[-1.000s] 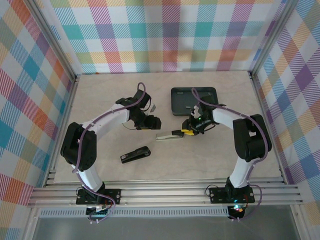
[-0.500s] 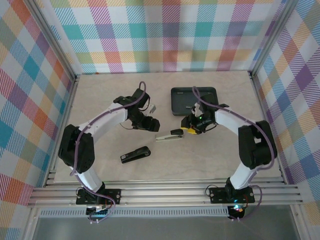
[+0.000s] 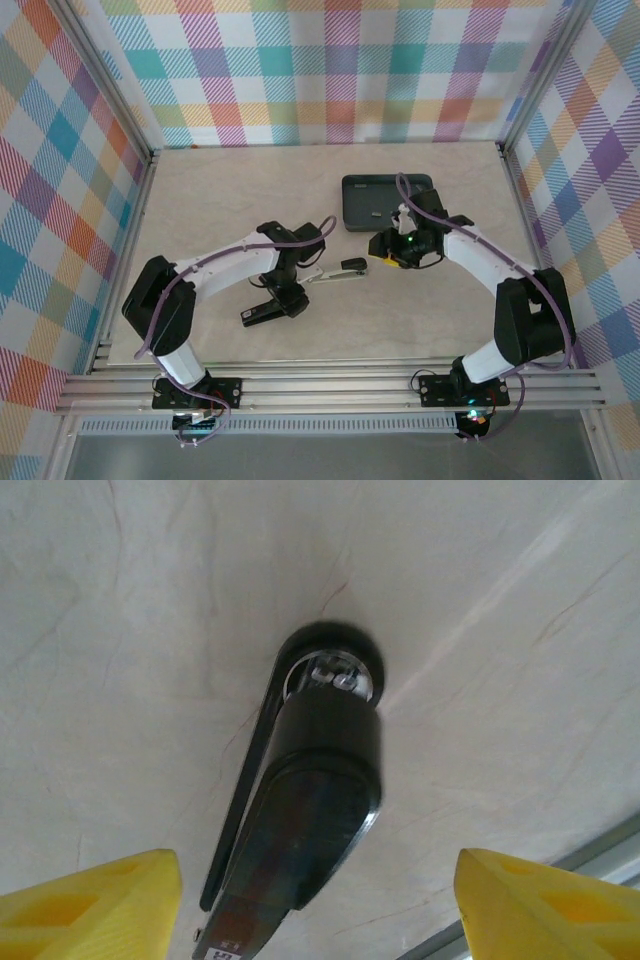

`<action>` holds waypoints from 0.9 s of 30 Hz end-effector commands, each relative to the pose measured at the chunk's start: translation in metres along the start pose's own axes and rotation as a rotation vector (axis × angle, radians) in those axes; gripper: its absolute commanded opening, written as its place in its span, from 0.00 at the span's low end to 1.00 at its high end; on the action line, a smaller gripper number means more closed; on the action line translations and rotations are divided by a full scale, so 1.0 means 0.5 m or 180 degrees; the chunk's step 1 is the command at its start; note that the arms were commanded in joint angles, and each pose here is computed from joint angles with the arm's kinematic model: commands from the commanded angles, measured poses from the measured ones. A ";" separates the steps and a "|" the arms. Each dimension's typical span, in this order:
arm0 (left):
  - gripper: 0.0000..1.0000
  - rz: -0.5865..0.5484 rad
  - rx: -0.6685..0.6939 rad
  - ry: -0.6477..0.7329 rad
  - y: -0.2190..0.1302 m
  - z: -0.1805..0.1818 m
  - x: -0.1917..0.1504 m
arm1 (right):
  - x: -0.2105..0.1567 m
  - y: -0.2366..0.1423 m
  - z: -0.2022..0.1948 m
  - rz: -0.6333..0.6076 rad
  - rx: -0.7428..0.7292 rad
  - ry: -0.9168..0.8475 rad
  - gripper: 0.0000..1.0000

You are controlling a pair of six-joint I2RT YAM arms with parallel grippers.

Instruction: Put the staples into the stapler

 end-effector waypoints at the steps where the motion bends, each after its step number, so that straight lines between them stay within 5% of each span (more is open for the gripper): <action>1: 0.67 0.0133 0.0181 0.0117 0.026 0.008 -0.006 | -0.003 -0.019 0.006 -0.0114 0.0018 -0.0114 0.53; 17: 0.20 0.0235 0.0103 0.0549 0.055 -0.030 0.030 | -0.024 -0.049 -0.006 -0.0265 -0.0009 -0.0099 0.46; 27: 0.13 0.0065 0.0121 0.1468 -0.009 -0.135 0.145 | -0.049 -0.108 -0.070 -0.0477 -0.0124 0.0135 0.46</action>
Point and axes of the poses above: each hand's point on the last joint's axis, 136 mm out from that joint toward the fingers, its own y axis out along the fingers, its own z axis along the line the jaws close on, x = y × z, the point moved 9 cm from there along -y, back along the fingers, and after that the axes turned 10 degrees about -y, right-handed, at the moved point
